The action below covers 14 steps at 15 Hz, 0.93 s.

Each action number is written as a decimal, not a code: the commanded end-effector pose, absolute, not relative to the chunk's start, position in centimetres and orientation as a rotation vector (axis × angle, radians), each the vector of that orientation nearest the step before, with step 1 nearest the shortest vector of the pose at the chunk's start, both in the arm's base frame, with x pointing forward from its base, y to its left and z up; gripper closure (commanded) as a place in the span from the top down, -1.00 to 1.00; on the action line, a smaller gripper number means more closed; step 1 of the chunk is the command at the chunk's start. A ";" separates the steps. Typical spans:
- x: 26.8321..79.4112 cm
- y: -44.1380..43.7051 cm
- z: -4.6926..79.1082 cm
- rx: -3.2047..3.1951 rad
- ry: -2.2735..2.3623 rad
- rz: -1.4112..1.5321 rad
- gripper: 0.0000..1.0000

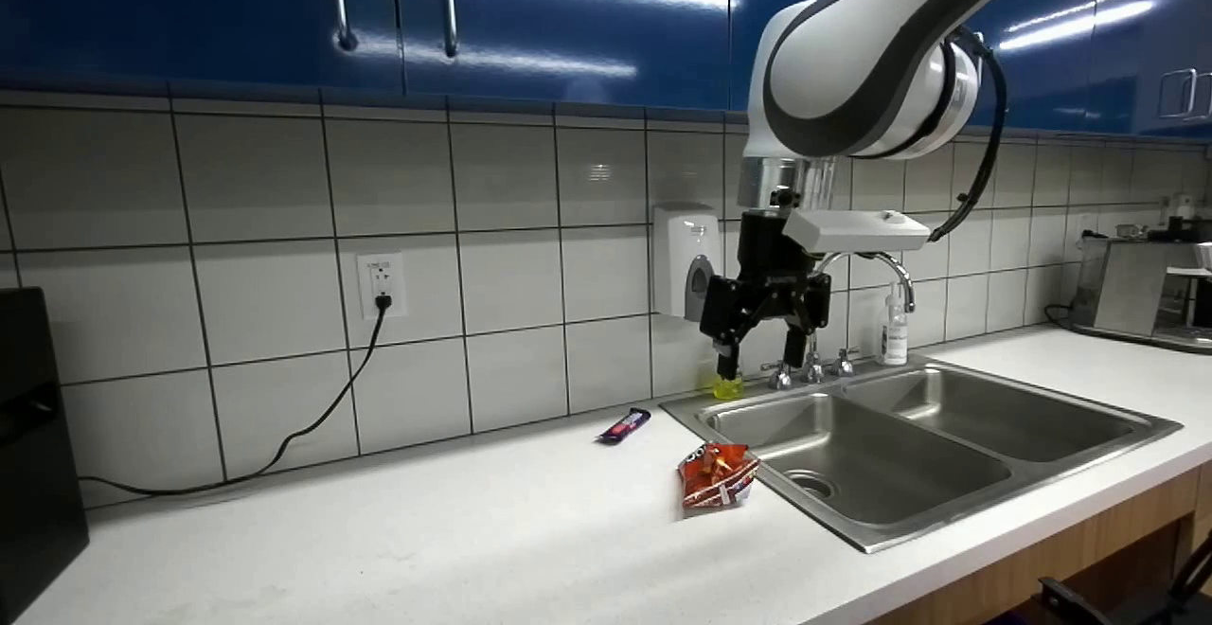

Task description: Put the red packet in the sink on the left.

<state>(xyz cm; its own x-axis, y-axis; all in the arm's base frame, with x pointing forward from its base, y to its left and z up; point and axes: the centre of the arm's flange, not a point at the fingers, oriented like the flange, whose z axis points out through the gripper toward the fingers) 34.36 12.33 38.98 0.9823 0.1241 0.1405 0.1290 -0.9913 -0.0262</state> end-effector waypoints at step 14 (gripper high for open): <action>45.1 10.8 31.2 -3.186 0.092 -0.081 1.00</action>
